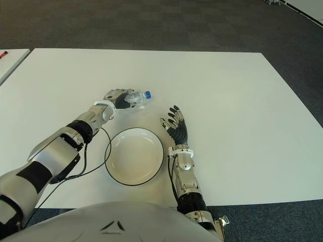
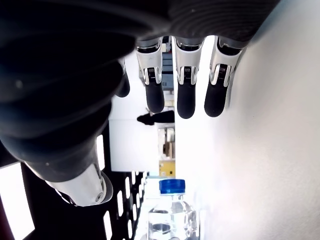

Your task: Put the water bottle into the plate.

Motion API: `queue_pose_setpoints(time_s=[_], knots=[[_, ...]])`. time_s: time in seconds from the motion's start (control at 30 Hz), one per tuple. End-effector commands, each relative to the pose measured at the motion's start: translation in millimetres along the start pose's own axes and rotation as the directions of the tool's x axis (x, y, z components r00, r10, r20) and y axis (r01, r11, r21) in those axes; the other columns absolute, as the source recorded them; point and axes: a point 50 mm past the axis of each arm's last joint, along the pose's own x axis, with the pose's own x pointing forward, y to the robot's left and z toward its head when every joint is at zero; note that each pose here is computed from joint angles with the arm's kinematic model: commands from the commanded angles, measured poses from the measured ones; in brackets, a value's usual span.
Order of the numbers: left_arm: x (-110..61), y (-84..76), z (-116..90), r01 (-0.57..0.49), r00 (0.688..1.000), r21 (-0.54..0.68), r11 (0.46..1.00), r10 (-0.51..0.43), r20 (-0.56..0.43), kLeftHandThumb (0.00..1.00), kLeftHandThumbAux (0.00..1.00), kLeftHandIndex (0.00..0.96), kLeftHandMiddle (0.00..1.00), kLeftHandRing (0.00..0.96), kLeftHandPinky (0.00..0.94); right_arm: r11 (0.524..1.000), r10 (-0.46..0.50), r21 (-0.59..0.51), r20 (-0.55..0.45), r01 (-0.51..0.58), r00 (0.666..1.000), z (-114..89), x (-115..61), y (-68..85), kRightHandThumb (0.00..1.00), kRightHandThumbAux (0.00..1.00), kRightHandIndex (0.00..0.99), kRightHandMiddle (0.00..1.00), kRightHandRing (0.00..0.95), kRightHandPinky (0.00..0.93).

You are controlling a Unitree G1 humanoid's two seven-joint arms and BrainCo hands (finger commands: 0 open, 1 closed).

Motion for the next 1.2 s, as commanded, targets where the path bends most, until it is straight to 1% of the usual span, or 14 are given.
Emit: queue_pose_setpoints(time_s=[0.03,0.5,0.7,0.73,0.77,0.8,0.87,1.0,1.2], knots=[[-19.4,-52.7,-18.1,0.165,0.983,-0.002,0.986,-0.165,-0.080,0.947,0.654,0.376,0.491,0.527,0.788,1.000,-0.005,0.025,-0.023,0.006,1.000,-4.0,-0.2,2.3,0.485,0.748,0.080,0.161,0.169,0.223],[-21.1,-52.6,-19.5,0.125,0.991,0.009,0.992,-0.124,-0.054,0.949,0.653,0.378,0.500,0.533,0.822,0.999,-0.008,0.037,-0.020,0.009,1.000,-4.6,0.0,2.5,0.494,0.741,0.083,0.163,0.172,0.229],[-21.9,-52.7,-19.7,0.111,0.993,-0.009,0.994,-0.111,-0.043,0.950,0.652,0.379,0.503,0.535,0.828,0.999,-0.011,0.038,-0.018,0.012,1.000,-4.5,-0.1,2.4,0.486,0.736,0.079,0.158,0.169,0.223],[-22.0,-52.8,-19.8,0.109,0.993,-0.010,0.994,-0.109,-0.042,0.931,0.655,0.383,0.511,0.595,0.832,0.999,-0.012,0.038,-0.018,0.012,1.000,-4.5,-0.1,2.5,0.486,0.735,0.079,0.159,0.169,0.224],[-22.1,-52.9,-19.9,0.108,0.993,-0.011,0.994,-0.108,-0.042,0.903,0.660,0.389,0.521,0.685,0.838,0.999,-0.012,0.038,-0.018,0.013,1.000,-4.4,-0.1,2.5,0.484,0.735,0.080,0.160,0.169,0.224],[-22.2,-53.1,-20.0,0.106,0.994,-0.012,0.994,-0.106,-0.041,0.886,0.662,0.393,0.528,0.742,0.842,0.999,-0.013,0.038,-0.017,0.013,1.000,-4.5,-0.1,2.4,0.483,0.735,0.080,0.160,0.170,0.225],[-22.4,-53.4,-19.8,0.104,0.994,-0.011,0.994,-0.105,-0.039,0.871,0.665,0.396,0.534,0.792,0.845,0.999,-0.013,0.037,-0.017,0.014,1.000,-4.5,0.1,2.3,0.482,0.735,0.082,0.162,0.171,0.227],[-22.6,-54.0,-19.7,0.102,0.994,-0.012,0.995,-0.102,-0.040,0.858,0.667,0.400,0.541,0.835,0.846,0.999,-0.013,0.037,-0.017,0.014,1.000,-4.5,0.4,2.3,0.489,0.738,0.085,0.164,0.173,0.230],[-23.1,-55.0,-20.0,0.089,0.995,-0.022,0.996,-0.090,-0.048,0.855,0.667,0.401,0.541,0.839,0.816,0.999,-0.011,0.047,-0.018,0.012,1.000,-4.4,0.6,2.4,0.502,0.746,0.086,0.162,0.173,0.229]])
